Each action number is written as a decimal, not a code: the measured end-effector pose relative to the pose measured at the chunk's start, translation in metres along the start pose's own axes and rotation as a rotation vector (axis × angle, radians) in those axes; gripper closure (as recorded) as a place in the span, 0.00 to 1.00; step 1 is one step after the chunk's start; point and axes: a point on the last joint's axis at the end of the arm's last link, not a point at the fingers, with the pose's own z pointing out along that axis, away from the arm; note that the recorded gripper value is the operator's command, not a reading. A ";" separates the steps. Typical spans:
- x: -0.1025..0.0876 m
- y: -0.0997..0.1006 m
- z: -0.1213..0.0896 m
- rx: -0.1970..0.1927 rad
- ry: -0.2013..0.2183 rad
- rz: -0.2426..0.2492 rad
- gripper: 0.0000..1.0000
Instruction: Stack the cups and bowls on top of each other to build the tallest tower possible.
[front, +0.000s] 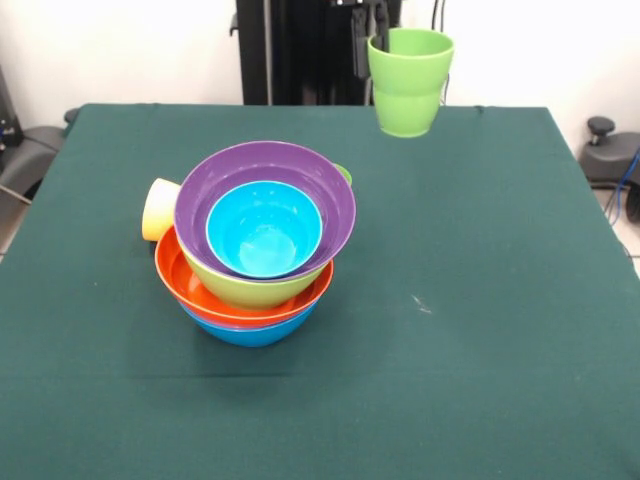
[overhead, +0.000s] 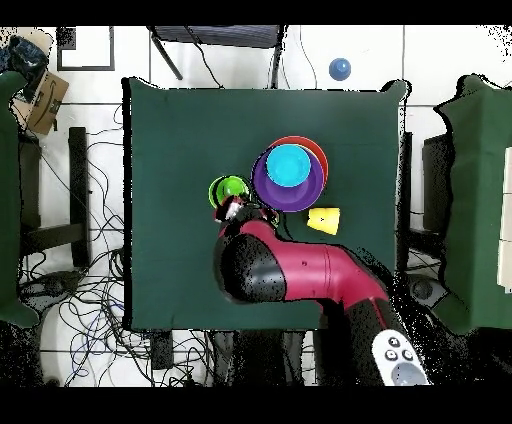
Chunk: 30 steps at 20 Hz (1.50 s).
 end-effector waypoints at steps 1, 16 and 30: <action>-0.004 0.000 0.004 -0.009 0.000 -0.006 1.00; -0.041 -0.021 -0.016 0.001 0.118 -0.006 1.00; -0.090 -0.023 -0.033 -0.022 0.118 -0.031 1.00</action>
